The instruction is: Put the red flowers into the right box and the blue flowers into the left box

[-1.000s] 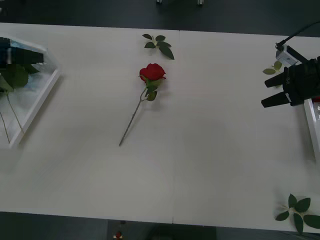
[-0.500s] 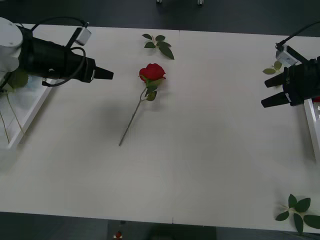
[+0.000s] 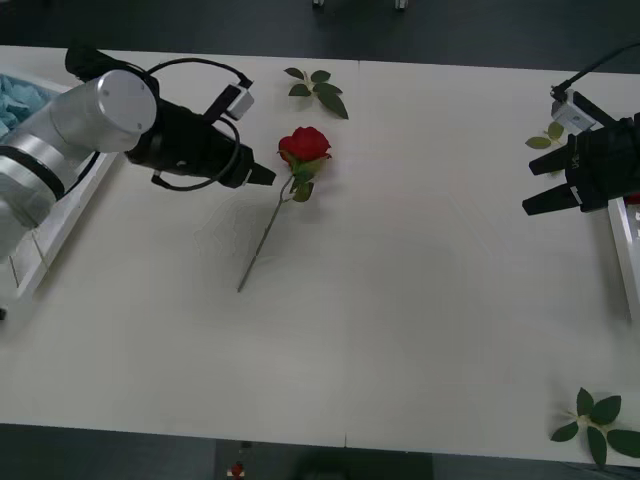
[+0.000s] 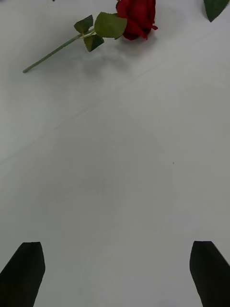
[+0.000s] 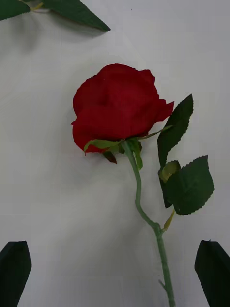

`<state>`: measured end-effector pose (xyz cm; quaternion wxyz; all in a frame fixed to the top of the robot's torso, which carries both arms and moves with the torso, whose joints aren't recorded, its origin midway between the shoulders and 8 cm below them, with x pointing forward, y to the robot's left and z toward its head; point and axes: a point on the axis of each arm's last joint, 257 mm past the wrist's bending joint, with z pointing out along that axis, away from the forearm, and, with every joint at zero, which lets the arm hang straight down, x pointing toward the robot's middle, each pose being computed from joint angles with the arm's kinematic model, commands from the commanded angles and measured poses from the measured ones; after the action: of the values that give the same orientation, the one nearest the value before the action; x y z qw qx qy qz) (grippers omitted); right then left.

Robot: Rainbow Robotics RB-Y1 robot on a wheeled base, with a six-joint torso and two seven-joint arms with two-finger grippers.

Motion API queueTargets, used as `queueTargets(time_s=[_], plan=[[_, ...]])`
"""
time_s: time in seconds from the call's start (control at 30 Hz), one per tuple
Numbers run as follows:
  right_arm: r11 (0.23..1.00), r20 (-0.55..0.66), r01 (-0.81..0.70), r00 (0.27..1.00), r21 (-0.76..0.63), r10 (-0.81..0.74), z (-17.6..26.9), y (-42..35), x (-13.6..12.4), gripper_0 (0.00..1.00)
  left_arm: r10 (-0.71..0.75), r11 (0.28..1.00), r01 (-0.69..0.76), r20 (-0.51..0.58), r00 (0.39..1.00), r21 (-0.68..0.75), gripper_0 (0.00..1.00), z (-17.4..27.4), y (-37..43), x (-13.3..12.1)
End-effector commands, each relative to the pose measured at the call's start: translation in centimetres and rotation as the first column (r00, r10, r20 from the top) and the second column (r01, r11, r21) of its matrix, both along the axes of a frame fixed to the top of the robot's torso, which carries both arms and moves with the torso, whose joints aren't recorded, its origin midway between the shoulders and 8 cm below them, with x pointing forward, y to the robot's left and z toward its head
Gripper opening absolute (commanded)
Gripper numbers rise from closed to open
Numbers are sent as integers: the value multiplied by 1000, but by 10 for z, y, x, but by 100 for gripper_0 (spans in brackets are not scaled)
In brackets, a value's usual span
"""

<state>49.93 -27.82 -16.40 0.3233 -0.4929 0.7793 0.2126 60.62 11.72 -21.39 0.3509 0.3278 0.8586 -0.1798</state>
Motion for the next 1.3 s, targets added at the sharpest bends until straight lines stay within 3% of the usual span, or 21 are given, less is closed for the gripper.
queueTargets(time_s=[0.03,0.57,1.3], plan=[[1000,4,2,1000,18,-2,7,7,3,88,11,1000,-10,48,999,-11,100,27,-28,13],[1000,4,2,1000,18,-2,7,7,3,89,103,990,-108,67,992,88,100,-1,-57,21],[1000,4,2,1000,18,-2,7,7,3,89,162,979,-178,149,975,98,100,-39,-80,36]])
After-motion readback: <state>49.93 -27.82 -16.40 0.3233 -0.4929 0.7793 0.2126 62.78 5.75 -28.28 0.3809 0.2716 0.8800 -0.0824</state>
